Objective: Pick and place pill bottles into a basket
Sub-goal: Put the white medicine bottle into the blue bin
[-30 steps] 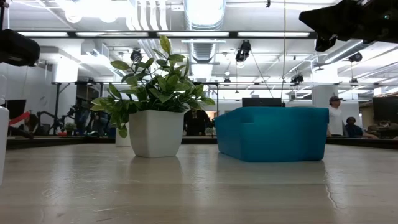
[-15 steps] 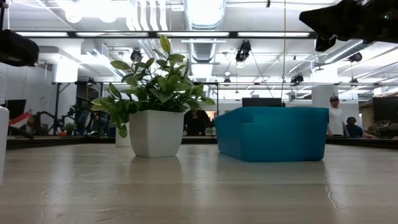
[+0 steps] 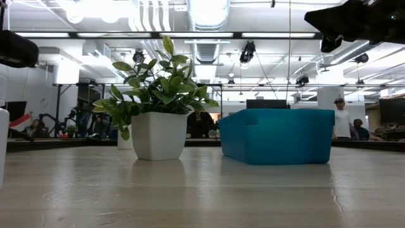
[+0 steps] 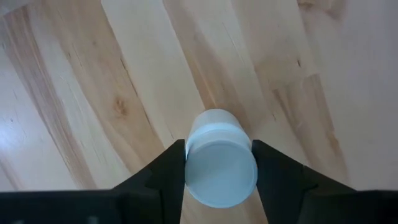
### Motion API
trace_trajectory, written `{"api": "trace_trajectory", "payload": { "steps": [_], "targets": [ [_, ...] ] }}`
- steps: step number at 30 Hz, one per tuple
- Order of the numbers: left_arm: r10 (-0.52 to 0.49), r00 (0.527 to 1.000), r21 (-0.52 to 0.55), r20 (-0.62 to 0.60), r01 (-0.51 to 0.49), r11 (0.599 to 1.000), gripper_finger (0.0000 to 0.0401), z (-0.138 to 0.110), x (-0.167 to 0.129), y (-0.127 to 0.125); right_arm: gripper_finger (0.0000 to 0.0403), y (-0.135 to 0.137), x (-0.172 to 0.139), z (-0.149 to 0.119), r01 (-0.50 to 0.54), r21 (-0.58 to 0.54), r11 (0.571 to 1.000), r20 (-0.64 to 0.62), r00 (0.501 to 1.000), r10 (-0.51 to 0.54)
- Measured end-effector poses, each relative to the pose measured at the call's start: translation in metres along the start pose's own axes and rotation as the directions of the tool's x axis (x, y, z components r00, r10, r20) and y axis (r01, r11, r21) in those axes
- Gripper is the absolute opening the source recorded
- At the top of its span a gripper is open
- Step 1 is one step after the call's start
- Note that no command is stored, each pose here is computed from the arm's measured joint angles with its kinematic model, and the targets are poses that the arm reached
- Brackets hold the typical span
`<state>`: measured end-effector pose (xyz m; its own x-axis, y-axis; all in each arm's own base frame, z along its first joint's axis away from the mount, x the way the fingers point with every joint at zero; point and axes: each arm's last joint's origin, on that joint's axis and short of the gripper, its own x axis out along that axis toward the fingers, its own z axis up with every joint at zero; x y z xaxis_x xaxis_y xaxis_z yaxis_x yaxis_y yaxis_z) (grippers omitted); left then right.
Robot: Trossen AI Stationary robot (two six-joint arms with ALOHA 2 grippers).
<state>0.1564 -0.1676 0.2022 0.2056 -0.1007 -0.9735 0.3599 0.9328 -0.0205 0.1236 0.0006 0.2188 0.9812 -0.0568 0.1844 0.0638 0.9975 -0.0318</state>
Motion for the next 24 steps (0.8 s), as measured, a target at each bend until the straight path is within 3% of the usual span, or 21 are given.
{"api": "trace_trajectory", "payload": {
  "steps": [11, 24],
  "targets": [
    [-0.069, 0.996, -0.008, 0.056, 0.069, 0.998, 0.0144, 0.019, -0.019, 0.003, 0.0008, 0.000, 0.000, 0.000, 0.000, 0.000, 1.000, 0.000, 1.000, 0.000],
    [-0.051, 0.990, 0.039, 0.131, 0.046, 0.998, 0.0144, 0.052, -0.055, 0.037, 0.0008, 0.000, 0.000, 0.000, 0.001, -0.001, 1.000, 0.000, 1.000, -0.001]
  ]
}}
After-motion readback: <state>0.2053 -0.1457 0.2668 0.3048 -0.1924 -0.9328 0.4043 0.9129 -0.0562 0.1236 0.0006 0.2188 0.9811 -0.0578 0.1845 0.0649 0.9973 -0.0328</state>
